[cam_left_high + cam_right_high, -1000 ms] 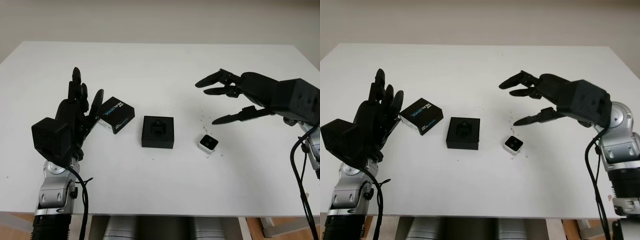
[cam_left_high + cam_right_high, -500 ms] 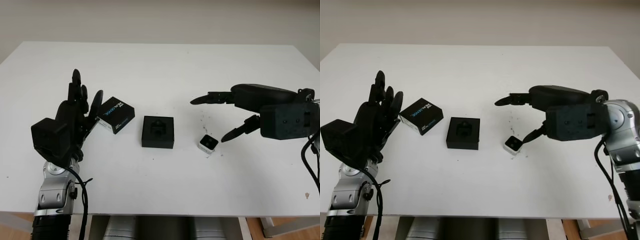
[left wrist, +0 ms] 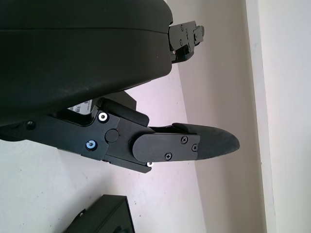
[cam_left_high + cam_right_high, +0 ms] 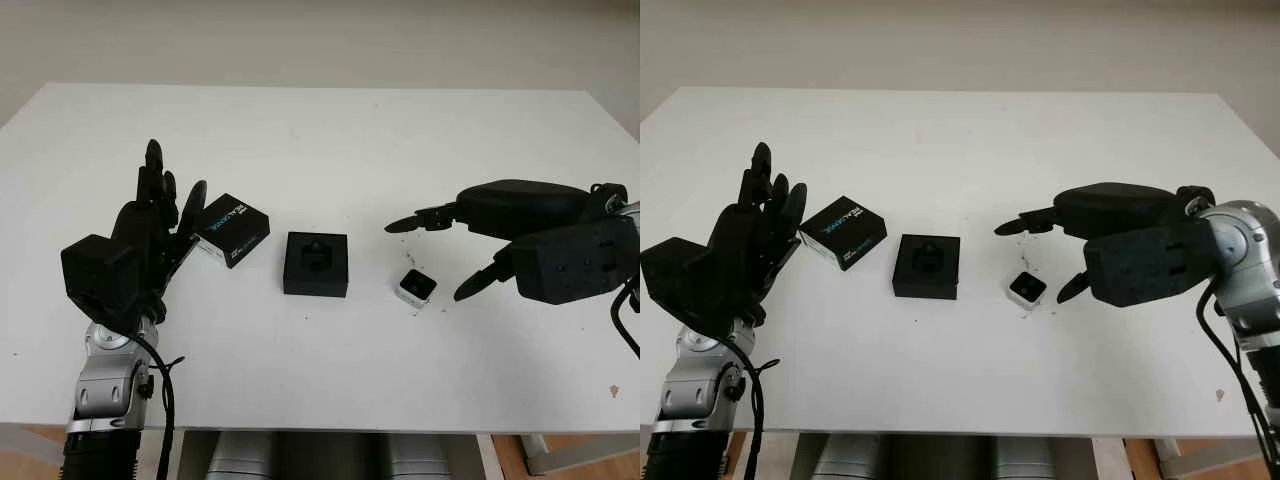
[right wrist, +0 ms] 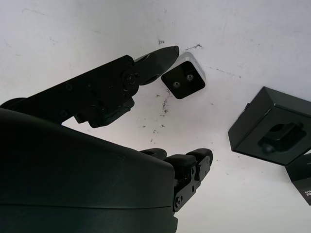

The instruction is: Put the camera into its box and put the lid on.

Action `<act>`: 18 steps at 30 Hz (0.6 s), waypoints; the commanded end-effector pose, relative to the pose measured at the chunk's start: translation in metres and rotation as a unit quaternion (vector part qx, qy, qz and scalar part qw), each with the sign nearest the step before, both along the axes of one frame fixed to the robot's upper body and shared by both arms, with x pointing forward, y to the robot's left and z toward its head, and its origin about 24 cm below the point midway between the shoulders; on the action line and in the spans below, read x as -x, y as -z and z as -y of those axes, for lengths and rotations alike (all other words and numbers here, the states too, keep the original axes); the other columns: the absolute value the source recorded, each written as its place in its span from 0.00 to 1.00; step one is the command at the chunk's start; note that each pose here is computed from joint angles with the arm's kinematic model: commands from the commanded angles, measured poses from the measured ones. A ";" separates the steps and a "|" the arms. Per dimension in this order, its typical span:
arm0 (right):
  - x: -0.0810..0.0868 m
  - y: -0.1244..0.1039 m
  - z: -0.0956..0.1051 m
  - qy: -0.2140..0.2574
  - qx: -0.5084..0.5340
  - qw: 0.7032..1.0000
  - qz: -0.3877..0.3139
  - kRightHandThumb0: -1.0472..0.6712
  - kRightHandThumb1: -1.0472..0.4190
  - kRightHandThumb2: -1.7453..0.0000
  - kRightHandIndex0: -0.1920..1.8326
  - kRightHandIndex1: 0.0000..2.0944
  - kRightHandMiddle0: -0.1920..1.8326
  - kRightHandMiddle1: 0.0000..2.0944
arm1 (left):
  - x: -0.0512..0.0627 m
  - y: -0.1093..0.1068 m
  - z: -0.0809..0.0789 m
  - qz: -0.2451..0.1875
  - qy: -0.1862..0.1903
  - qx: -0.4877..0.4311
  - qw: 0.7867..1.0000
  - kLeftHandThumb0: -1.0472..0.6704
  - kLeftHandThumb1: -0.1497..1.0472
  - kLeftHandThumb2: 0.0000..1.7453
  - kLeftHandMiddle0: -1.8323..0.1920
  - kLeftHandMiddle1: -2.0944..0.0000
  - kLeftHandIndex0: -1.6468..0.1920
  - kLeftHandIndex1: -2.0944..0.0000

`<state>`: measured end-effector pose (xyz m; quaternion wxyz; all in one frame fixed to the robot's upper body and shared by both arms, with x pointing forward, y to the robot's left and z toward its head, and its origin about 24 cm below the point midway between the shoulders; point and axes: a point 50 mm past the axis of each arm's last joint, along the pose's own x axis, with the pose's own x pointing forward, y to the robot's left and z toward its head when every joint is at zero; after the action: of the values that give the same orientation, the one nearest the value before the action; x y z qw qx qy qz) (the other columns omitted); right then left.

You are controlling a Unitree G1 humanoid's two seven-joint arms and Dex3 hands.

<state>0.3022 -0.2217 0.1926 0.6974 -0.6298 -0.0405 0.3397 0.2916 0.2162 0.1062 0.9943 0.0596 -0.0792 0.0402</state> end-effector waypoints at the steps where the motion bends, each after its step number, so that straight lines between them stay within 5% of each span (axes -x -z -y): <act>1: 0.002 -0.001 0.002 0.001 -0.001 1.000 0.010 0.38 0.16 0.97 0.26 0.05 0.26 0.05 | 0.001 -0.007 0.000 0.014 -0.002 -0.006 1.000 0.18 1.00 0.23 0.97 0.97 0.99 0.97; 18: -0.002 0.032 0.010 -0.026 0.002 0.998 0.062 0.38 0.14 0.97 0.30 0.07 0.32 0.08 | 0.002 -0.009 -0.004 0.016 -0.003 -0.004 1.000 0.19 1.00 0.23 0.97 0.98 0.99 0.97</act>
<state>0.3039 -0.2320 0.1633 0.6846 -0.6487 -0.0976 0.3178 0.2907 0.2187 0.1105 0.9935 0.0624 -0.0851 0.0430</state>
